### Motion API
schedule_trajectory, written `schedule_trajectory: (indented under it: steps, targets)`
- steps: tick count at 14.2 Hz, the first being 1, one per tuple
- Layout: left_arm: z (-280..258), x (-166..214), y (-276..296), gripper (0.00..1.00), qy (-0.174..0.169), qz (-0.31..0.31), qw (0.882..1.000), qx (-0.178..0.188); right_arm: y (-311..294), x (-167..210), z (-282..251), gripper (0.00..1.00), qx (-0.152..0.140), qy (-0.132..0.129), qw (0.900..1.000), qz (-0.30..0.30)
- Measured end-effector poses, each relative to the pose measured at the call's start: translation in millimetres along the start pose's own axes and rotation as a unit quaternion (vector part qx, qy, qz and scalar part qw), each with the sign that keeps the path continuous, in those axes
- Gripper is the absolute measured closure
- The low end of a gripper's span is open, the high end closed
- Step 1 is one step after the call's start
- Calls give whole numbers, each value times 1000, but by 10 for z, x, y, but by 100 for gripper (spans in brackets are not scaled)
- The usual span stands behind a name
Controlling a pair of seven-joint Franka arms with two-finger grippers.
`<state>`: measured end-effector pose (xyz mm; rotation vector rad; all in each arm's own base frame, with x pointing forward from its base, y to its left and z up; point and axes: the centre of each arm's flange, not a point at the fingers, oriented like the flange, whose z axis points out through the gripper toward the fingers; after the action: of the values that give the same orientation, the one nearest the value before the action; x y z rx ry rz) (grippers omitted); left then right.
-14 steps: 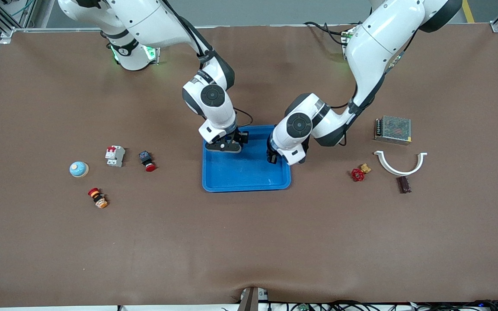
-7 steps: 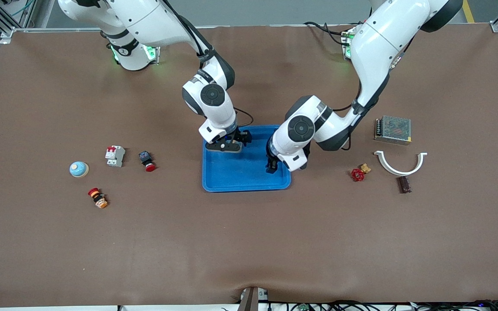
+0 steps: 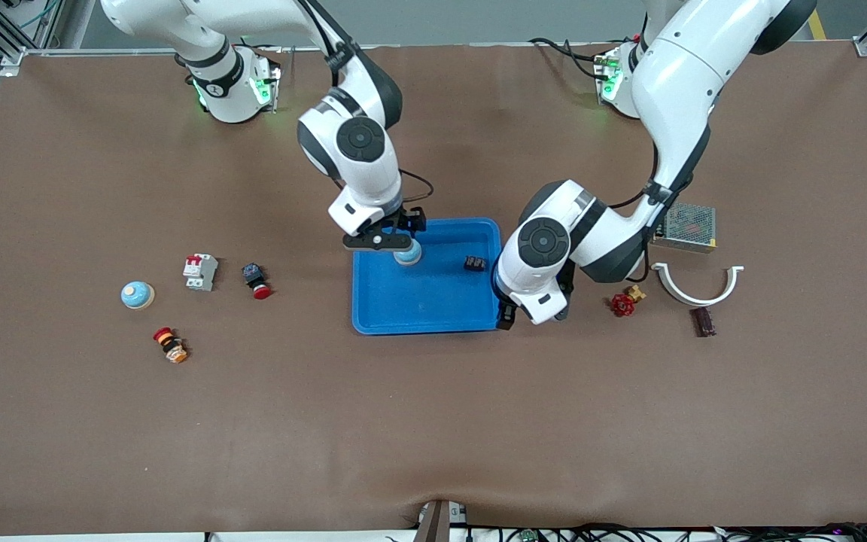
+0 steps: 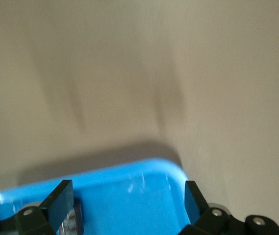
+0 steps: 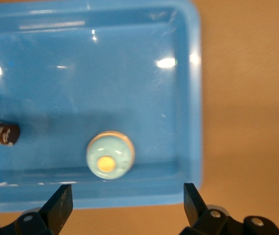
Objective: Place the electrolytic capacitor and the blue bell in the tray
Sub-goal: 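Reach the right gripper to another bell while the left gripper reaches another capacitor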
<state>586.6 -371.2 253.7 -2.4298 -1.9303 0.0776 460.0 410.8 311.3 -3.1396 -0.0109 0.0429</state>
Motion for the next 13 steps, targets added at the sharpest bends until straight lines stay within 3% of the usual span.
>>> schedule_trajectory:
  steps: [5, 10, 13]
  targets:
    - [-48, 1152, 183, 0, 19, 21, 999, 39, 930, 406, -619, 0, -17, -23, 997, -77]
    - [39, 1992, 133, 0, 14, 97, 991, 94, 2049, 736, -1086, 0, -13, -34, 987, -157]
    - [55, 2545, 86, 0, 6, 166, 979, 115, 2799, 914, -1155, 0, -6, -37, 980, -198]
